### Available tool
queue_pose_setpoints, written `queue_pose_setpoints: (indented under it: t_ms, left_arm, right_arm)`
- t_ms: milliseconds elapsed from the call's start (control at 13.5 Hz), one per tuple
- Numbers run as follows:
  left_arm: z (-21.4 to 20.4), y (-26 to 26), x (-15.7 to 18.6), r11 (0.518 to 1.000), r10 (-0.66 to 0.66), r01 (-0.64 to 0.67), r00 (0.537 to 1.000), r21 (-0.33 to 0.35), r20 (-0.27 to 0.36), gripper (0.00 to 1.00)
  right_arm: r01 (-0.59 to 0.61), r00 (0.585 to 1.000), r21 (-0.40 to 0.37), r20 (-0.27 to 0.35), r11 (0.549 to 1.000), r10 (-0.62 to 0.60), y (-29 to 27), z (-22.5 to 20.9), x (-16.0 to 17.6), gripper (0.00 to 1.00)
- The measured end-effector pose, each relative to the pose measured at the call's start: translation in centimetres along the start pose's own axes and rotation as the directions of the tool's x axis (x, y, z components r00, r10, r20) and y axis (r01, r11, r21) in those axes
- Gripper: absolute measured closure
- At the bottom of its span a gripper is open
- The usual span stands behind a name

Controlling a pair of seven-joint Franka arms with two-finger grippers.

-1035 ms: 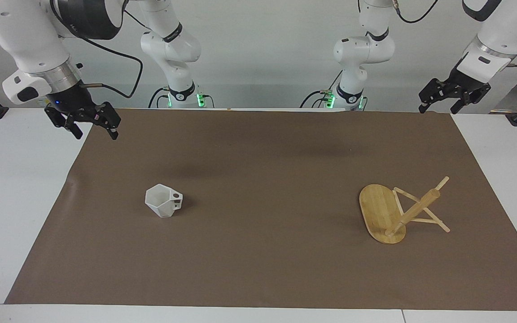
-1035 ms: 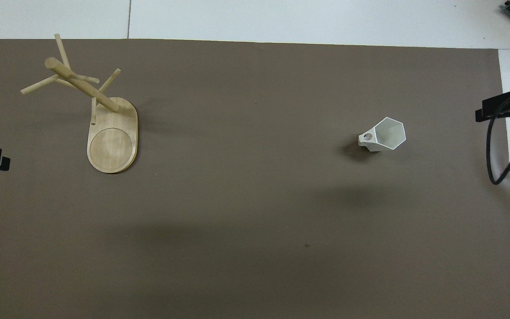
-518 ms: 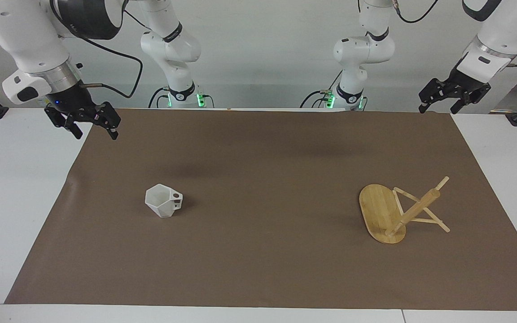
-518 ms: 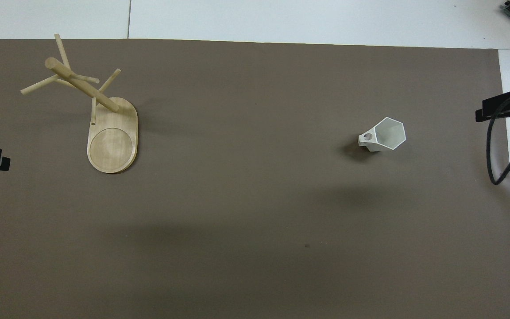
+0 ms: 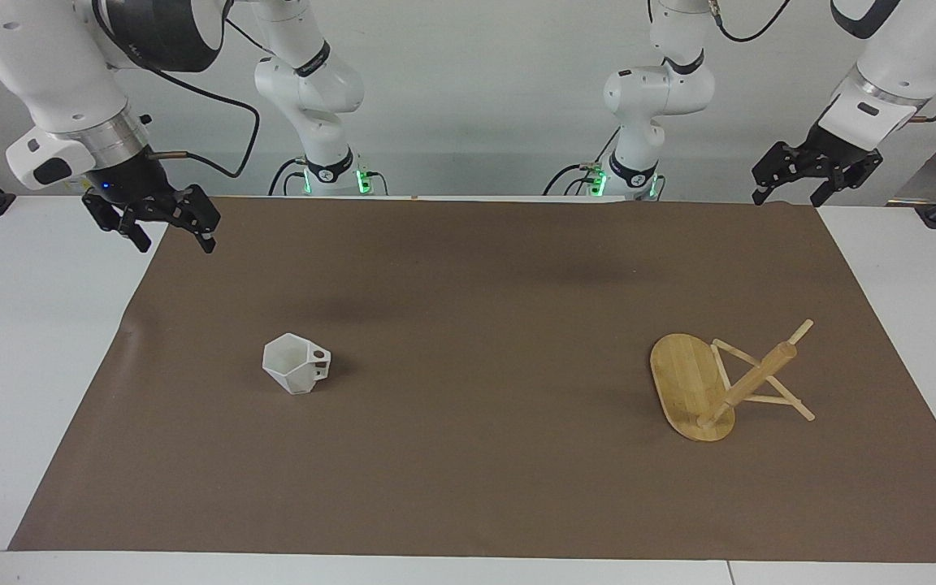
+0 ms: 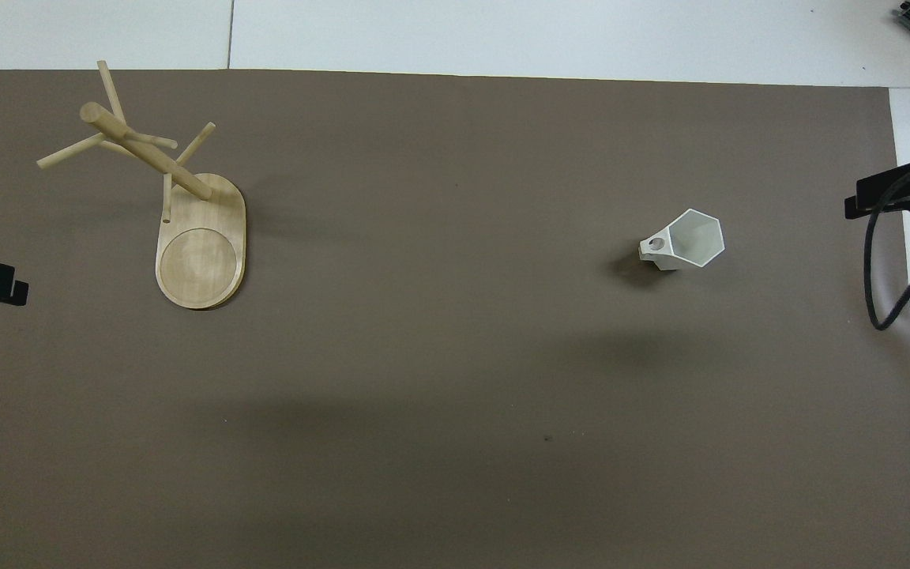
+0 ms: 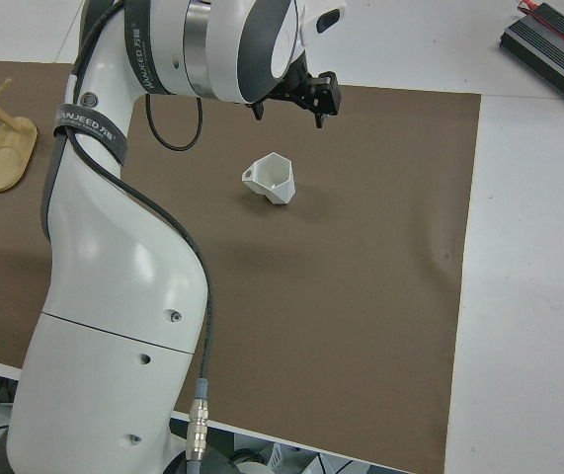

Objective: Hang cup on rack

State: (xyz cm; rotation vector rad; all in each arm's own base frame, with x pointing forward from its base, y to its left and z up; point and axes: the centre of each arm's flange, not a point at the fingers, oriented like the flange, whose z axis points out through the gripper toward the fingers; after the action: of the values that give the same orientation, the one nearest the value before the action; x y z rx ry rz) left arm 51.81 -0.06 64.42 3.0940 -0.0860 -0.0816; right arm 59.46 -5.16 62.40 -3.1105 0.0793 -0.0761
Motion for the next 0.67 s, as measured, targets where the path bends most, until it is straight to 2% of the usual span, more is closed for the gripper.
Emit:
queue_pose_setpoints:
  t_ms: [370,665]
  left_arm:
    - [0.0,-0.1,0.0,1.0,-0.002,0.002,1.0,0.0,0.002,0.0]
    - [0.0,-0.1,0.0,1.0,-0.002,0.002,1.0,0.0,0.004,0.0]
  right_arm:
    - [0.0,0.998,-0.006,-0.064,1.0,-0.001,-0.1,2.4,0.3,0.0]
    - [0.006,0.996,-0.01,-0.093,1.0,-0.007,-0.6,6.8,0.0,0.0]
